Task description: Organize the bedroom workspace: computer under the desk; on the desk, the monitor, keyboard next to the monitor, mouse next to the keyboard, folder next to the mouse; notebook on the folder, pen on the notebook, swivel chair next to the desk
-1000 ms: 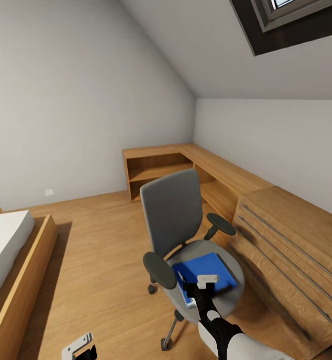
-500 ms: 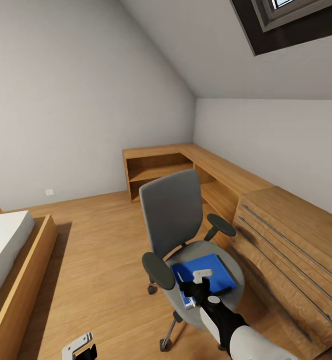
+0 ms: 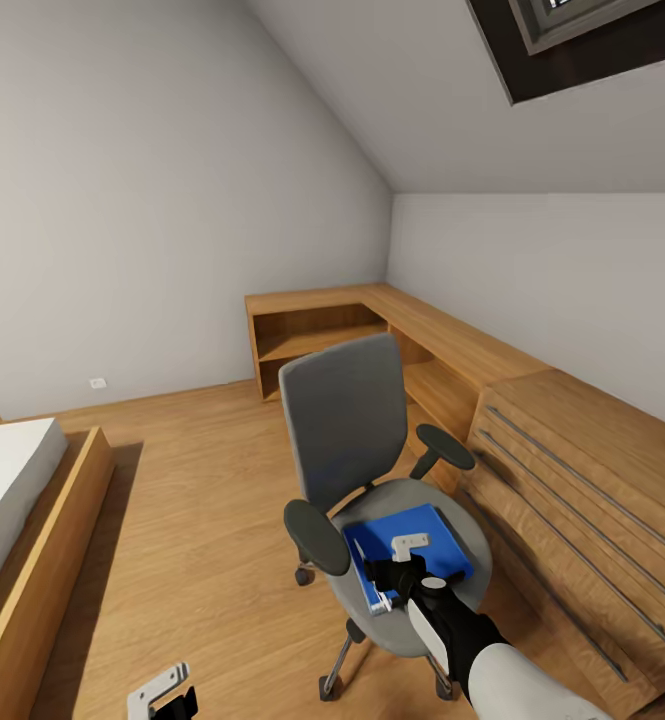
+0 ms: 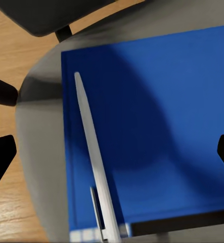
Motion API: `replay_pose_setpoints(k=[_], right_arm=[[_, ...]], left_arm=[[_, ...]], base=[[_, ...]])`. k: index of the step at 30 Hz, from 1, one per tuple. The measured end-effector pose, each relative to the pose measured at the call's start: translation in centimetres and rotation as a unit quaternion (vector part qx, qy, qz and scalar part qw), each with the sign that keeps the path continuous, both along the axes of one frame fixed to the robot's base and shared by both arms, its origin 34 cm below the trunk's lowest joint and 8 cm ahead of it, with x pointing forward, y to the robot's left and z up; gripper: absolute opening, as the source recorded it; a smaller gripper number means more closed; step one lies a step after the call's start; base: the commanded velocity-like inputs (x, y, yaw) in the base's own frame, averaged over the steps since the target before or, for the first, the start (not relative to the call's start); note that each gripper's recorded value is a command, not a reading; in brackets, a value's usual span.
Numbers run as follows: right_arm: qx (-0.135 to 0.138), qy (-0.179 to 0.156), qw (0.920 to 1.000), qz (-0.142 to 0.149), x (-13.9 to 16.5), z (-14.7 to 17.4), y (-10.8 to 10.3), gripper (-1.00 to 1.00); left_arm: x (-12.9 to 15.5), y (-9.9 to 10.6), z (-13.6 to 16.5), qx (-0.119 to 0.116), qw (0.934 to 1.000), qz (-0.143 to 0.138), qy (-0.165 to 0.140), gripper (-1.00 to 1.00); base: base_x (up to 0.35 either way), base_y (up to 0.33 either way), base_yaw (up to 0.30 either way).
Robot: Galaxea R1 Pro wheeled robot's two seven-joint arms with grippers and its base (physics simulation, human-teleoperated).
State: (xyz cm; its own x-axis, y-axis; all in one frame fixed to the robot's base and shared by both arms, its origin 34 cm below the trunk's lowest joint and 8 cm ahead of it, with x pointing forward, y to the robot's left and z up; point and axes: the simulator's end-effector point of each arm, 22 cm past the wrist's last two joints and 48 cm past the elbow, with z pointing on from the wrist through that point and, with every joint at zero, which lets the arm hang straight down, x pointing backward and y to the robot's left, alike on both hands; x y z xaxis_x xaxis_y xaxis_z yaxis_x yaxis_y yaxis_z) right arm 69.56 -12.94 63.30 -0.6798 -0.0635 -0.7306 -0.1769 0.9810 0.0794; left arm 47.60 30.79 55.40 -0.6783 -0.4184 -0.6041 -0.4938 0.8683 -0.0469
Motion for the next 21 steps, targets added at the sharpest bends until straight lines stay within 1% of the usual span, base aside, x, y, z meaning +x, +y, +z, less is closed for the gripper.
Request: replay_pose_setpoints(k=[12, 21], right_arm=[[0.0, 0.0, 1.0, 0.0, -0.1, -2.1, 0.0, 1.0], [-0.001, 0.0, 1.0, 0.0, -0.2, -3.7, 0.0, 1.0]], left_arm=[[-0.2, -0.1, -2.1, -0.001, 1.0, -0.001, 0.001, 1.0], [-0.2, -0.7, -3.8, -0.001, 1.0, -0.009, 0.001, 1.0]], base=[[0.0, 0.0, 0.0], [0.0, 0.0, 0.0]])
